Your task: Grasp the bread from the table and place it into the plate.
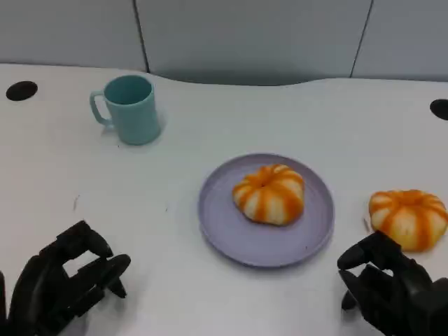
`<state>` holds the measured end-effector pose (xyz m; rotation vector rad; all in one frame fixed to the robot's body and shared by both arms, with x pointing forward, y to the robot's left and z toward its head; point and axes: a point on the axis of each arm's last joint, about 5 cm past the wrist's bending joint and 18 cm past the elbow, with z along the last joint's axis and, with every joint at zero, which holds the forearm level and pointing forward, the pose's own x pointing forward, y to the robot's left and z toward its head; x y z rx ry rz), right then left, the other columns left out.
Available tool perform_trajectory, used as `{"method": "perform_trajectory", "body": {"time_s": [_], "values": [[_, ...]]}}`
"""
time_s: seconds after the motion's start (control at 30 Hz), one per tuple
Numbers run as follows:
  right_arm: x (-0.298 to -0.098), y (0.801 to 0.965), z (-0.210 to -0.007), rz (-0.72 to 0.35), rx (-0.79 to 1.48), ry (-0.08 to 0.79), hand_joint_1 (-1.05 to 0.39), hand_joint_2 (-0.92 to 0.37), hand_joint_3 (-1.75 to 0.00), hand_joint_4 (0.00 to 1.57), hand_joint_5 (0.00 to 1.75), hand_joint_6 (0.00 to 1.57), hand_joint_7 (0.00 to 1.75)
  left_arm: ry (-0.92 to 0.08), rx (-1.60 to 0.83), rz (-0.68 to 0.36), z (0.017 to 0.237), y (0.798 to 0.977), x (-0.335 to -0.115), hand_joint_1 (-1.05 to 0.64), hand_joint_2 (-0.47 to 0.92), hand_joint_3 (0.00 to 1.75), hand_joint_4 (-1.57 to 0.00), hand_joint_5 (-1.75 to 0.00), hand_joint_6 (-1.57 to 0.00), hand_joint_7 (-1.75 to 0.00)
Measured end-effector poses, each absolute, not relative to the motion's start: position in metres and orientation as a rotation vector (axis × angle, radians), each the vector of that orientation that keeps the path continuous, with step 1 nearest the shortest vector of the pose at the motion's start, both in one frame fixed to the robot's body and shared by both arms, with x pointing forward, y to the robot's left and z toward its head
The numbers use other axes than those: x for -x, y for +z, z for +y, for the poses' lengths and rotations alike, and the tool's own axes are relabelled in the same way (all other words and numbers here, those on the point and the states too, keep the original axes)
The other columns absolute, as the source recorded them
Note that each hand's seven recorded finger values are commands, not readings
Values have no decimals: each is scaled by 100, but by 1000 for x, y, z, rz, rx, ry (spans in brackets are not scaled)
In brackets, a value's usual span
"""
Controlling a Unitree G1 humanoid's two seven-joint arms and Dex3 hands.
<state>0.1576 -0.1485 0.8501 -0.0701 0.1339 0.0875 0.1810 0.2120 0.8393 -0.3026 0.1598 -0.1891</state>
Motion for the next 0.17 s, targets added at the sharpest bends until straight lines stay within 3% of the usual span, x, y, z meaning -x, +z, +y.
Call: {"method": "perform_trajectory", "body": {"time_s": [0.17], "values": [[-158,851,-151,133,86,89,-28,-92,-32,53,175,33,175,-189,311,162,211,841,-184,-21,89,6,-75,-175,-59,-175]]}}
